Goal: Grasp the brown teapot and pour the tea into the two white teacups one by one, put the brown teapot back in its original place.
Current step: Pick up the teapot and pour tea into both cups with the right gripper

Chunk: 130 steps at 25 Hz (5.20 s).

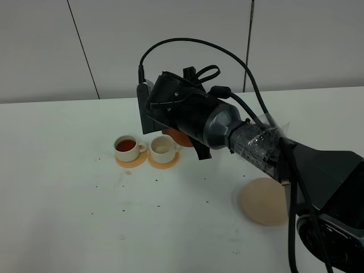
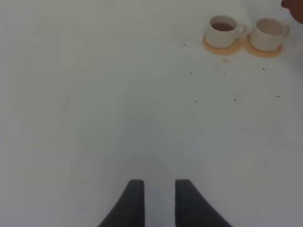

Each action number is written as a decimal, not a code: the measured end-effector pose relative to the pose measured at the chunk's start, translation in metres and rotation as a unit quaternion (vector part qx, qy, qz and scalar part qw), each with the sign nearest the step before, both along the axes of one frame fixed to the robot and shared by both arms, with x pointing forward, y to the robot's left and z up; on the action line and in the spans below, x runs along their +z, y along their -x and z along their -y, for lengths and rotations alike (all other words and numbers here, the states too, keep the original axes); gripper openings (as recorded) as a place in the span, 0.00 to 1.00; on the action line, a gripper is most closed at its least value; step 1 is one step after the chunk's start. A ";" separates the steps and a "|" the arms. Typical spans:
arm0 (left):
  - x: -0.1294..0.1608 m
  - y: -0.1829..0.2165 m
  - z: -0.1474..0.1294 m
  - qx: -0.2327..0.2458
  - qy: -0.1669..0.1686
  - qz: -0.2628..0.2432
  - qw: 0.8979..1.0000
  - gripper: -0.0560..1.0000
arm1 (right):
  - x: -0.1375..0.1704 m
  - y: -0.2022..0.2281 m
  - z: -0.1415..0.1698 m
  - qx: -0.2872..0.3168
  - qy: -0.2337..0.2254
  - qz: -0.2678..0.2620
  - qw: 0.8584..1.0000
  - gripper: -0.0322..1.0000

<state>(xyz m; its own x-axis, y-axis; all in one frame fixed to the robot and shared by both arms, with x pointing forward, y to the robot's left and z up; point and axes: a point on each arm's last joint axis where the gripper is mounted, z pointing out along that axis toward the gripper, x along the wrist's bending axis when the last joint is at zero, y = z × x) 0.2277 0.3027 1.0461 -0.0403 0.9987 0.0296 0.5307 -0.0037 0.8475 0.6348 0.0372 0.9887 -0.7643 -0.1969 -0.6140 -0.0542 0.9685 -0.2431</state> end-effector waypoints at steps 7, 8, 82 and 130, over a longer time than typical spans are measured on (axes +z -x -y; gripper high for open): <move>0.000 0.000 0.000 0.000 0.000 0.000 1.000 0.27 | 0.001 0.001 -0.002 0.012 0.011 0.002 1.000 0.12; 0.000 0.000 0.000 0.000 0.000 0.000 1.000 0.27 | 0.001 0.001 -0.002 0.014 0.013 0.003 1.000 0.12; 0.000 0.000 0.000 0.000 0.000 0.000 1.000 0.27 | -0.011 -0.009 -0.002 0.079 0.087 0.025 0.993 0.12; 0.000 0.000 0.000 0.000 0.000 0.000 1.000 0.27 | -0.008 -0.012 -0.002 0.089 0.105 0.047 0.989 0.12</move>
